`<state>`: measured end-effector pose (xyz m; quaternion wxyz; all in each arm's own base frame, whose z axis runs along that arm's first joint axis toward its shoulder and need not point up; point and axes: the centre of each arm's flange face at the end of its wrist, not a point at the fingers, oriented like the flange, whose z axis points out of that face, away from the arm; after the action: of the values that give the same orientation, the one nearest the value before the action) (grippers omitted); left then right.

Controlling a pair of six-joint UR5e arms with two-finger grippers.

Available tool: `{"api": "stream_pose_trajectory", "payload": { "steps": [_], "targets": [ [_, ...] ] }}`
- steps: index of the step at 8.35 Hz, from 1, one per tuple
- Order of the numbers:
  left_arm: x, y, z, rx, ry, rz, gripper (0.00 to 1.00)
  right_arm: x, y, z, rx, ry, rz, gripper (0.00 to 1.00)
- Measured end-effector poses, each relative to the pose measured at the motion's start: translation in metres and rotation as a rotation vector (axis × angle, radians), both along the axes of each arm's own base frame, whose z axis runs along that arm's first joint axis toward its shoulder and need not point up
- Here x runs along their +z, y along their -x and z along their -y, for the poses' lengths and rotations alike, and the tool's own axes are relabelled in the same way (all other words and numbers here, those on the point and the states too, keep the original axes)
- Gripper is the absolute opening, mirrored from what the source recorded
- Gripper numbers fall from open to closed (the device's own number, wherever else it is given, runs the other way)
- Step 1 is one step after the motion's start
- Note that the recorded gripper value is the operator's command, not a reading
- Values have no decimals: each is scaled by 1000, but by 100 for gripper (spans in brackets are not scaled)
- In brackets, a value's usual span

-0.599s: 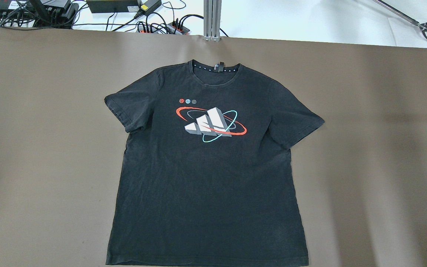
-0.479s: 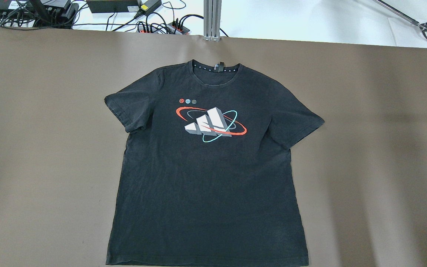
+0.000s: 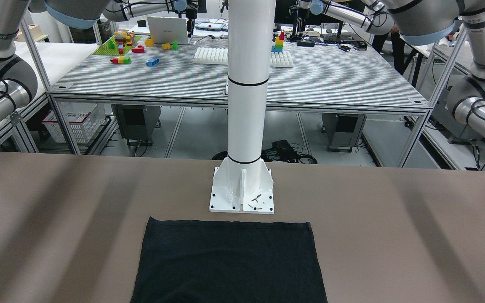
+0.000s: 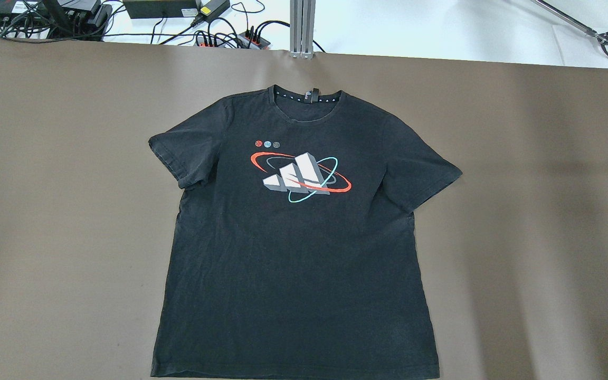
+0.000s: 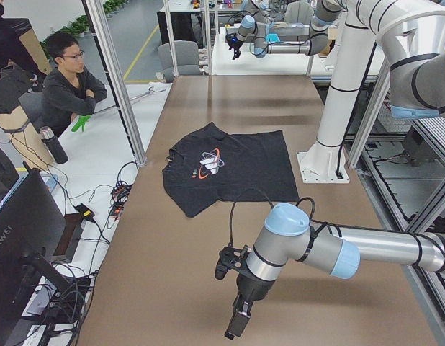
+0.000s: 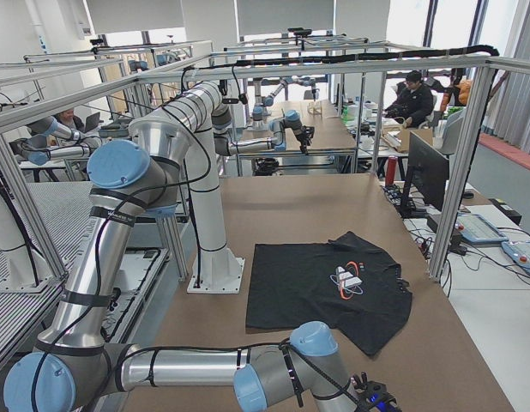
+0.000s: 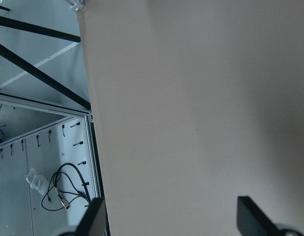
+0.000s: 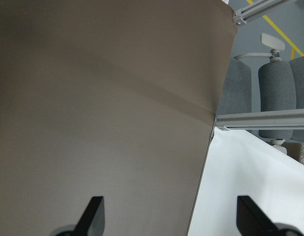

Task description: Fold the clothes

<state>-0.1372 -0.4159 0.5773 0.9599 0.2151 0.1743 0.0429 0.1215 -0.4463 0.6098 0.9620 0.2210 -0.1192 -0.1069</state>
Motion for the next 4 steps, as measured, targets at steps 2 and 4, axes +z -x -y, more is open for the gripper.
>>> {"api": "stream_pose_trajectory", "payload": {
  "steps": [2,4],
  "targets": [
    [3,-3,-6,14,-8,-20,94,1,6,0,-10,10,52,94],
    [5,-10,-9,27,-3,-94,94,0,25,0,-60,31,239,94]
  ]
}}
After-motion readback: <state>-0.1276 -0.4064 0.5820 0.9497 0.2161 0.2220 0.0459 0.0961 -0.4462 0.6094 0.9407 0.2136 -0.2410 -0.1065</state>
